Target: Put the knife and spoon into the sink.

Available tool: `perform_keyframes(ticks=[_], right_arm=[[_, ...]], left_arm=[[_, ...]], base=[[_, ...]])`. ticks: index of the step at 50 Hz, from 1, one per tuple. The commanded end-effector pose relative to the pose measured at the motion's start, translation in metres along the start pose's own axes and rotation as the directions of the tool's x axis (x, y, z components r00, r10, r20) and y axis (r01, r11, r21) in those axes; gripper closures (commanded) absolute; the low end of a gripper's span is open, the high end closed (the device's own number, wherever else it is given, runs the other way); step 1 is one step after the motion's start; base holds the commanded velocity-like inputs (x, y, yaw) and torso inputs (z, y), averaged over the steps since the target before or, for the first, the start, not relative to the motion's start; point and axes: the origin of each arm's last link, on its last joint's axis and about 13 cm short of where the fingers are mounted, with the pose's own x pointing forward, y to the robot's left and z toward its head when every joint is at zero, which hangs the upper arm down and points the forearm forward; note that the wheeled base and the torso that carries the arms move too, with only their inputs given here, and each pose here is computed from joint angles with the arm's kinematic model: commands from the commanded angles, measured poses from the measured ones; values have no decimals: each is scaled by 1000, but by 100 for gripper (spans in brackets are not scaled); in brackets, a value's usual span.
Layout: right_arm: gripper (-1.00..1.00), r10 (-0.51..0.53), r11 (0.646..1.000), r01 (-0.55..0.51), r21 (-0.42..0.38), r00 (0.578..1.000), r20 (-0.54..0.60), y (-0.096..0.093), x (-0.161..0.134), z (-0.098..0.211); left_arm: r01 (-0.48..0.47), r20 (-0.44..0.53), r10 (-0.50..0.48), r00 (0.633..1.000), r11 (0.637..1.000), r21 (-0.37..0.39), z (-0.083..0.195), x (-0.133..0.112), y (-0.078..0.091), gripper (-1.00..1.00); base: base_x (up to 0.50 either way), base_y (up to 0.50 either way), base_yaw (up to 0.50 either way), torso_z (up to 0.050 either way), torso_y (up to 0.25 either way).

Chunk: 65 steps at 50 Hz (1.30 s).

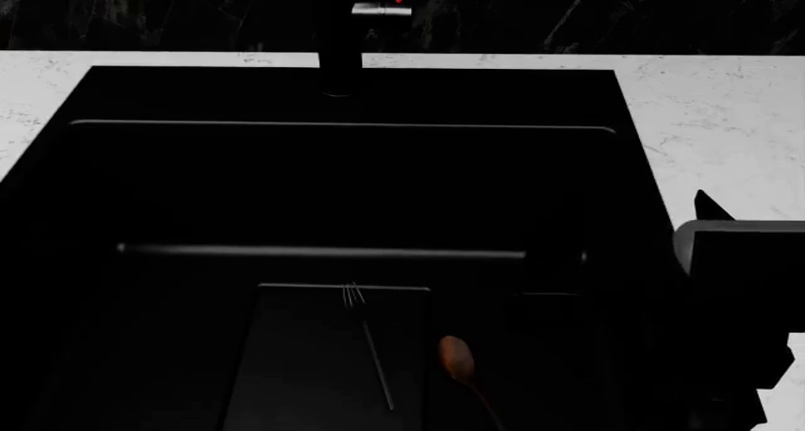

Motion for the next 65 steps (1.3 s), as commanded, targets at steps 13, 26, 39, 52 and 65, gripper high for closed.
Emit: perform_keyframes(ticks=[13, 26, 39, 52, 65], right_arm=[[-100, 4, 1000, -4, 6, 1000, -1, 0, 1, -3], [-100, 11, 1000, -11, 13, 1000, 2, 1, 2, -4], [-100, 15, 1000, -15, 13, 1000, 0, 1, 3, -4], [-100, 16, 1000, -16, 17, 1000, -3, 2, 4, -6], [-100, 14, 1000, -14, 21, 1000, -7, 2, 4, -9]], left_arm=[[232, 477, -329, 815, 940, 251, 81, -110, -58, 100], [466, 346, -653, 674, 739, 487, 60, -134, -119, 100], [503, 133, -604, 786, 750, 429, 30, -72, -142, 100], [522, -172, -519, 837, 667, 532, -40, -37, -140, 100], [562, -348, -442, 827, 667, 490, -78, -20, -130, 100]], base=[[0, 0, 0, 0, 0], [0, 0, 0, 0, 0], [0, 0, 0, 0, 0], [0, 0, 0, -1, 0], [0, 0, 0, 0, 0]])
